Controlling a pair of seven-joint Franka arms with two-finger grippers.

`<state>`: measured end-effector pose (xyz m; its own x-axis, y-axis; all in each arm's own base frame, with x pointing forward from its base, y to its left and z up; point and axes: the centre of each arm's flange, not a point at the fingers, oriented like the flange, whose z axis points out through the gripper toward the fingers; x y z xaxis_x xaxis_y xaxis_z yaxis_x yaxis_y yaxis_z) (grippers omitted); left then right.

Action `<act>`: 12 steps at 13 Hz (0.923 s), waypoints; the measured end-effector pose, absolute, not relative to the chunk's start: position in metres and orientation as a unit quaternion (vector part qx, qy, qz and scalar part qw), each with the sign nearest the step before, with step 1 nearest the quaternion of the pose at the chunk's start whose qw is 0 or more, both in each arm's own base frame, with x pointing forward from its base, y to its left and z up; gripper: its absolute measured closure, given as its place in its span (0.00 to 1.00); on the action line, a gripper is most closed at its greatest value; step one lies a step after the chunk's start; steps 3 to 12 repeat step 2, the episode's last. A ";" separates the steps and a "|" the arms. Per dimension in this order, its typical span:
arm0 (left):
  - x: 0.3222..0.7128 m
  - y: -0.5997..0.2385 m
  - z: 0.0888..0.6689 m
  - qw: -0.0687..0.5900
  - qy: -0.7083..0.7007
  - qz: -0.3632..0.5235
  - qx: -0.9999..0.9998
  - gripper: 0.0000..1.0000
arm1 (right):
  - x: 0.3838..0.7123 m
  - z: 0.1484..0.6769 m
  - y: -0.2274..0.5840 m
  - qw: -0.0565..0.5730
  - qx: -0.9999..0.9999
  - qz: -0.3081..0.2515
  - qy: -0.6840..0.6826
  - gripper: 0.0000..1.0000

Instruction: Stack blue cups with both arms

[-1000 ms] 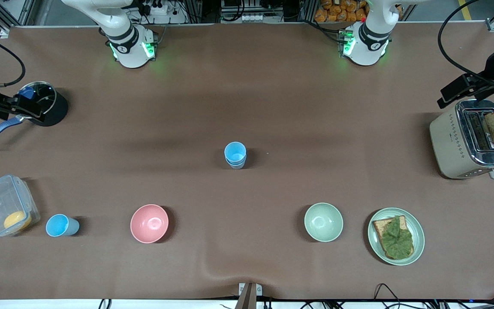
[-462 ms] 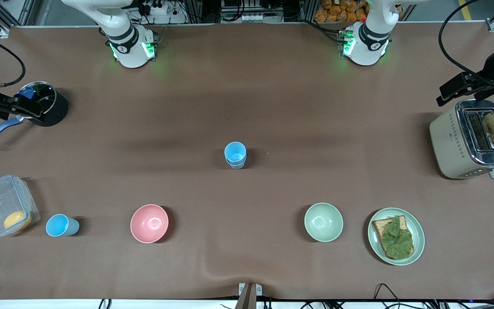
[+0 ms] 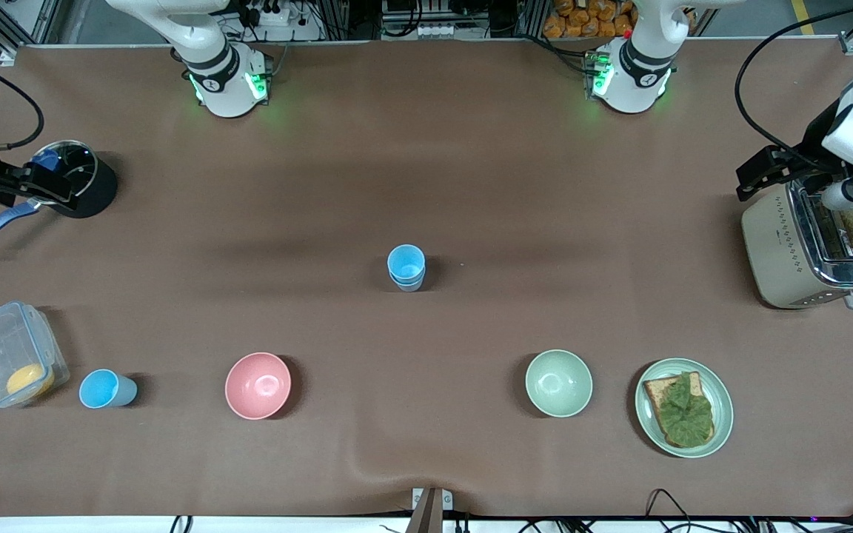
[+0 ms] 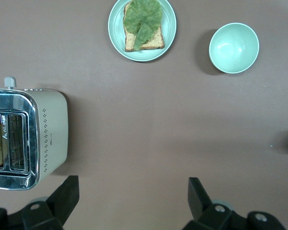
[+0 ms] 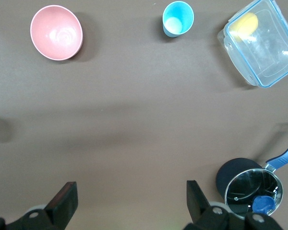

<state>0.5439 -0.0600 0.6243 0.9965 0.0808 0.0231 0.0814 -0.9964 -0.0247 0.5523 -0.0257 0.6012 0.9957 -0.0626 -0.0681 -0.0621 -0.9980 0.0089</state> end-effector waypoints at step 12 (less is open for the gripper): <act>0.544 -0.059 0.625 0.012 -0.042 -0.013 -0.999 0.00 | 0.552 0.601 -0.026 0.003 0.999 -0.034 -0.031 0.00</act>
